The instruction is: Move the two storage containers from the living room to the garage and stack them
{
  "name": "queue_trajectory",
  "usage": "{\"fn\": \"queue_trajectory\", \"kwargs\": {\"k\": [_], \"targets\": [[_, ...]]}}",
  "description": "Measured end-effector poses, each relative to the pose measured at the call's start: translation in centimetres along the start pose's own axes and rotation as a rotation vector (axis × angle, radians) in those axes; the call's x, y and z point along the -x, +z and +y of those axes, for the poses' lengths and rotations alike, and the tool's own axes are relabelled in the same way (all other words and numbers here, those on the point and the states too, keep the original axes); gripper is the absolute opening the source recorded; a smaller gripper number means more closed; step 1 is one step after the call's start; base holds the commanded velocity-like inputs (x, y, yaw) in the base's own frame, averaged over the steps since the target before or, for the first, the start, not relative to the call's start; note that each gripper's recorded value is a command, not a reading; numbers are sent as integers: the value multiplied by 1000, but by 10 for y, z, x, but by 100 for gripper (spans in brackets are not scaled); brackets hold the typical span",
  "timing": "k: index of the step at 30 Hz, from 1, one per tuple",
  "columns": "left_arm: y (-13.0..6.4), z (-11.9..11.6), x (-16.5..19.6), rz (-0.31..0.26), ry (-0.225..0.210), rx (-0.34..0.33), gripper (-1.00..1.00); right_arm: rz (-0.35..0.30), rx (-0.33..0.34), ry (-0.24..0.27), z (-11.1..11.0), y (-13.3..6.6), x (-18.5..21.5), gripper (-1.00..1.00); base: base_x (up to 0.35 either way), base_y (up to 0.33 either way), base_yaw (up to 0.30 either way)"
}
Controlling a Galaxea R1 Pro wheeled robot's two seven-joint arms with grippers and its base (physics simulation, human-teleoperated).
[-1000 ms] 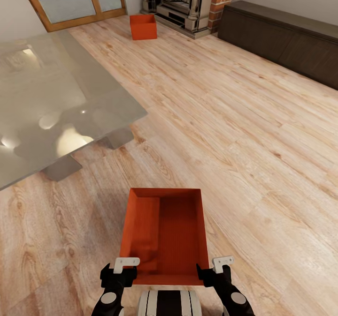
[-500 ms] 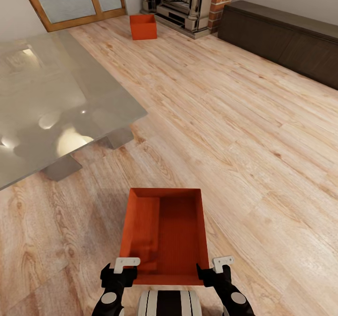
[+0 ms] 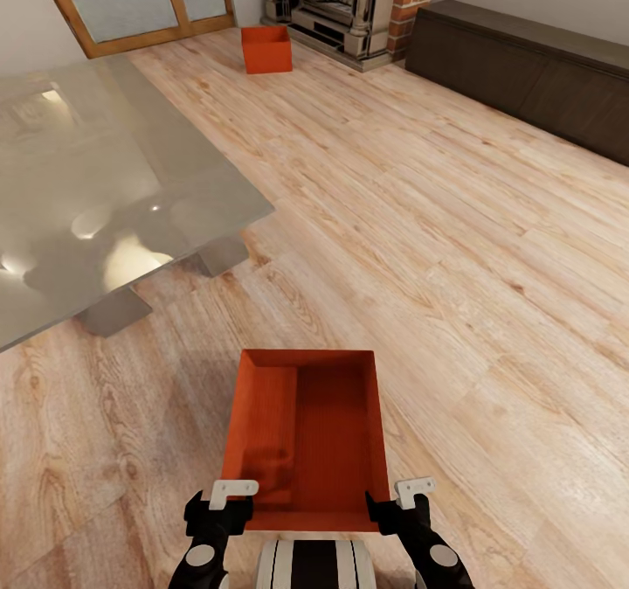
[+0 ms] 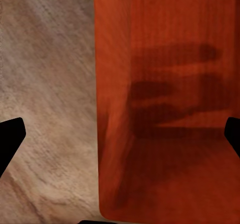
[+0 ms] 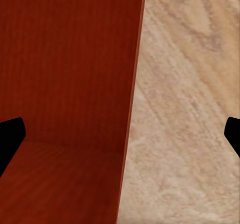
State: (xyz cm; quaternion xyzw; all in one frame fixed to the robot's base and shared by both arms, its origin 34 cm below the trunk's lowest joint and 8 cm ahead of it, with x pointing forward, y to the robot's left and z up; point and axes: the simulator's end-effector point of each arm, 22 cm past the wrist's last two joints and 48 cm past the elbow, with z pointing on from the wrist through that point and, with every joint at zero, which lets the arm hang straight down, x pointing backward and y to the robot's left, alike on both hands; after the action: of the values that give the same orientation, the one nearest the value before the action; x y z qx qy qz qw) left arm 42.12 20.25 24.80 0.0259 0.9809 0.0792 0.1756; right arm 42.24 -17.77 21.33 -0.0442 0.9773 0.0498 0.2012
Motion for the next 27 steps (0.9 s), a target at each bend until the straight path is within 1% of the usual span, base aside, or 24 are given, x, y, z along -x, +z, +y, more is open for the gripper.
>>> {"fn": "queue_trajectory", "kwargs": {"k": [13, 18, 24, 27], "targets": [[1, 3, -5, 9, 4, 6, 100, 0, 0, -1, 0, 0, 0, 100, 0, 0, 0], [4, 14, -8, 19, -13, 26, 100, 0, 0, -1, 0, 0, 0, 100, 0, 0, 0], [4, 16, -8, 21, -18, 28, 100, 0, 0, -1, 0, 0, 0, 100, 0, 0, 0], [9, 15, -12, 21, -19, 28, 100, 0, 0, -1, 0, 5, -4, 100, 0, 0, 0]]}}
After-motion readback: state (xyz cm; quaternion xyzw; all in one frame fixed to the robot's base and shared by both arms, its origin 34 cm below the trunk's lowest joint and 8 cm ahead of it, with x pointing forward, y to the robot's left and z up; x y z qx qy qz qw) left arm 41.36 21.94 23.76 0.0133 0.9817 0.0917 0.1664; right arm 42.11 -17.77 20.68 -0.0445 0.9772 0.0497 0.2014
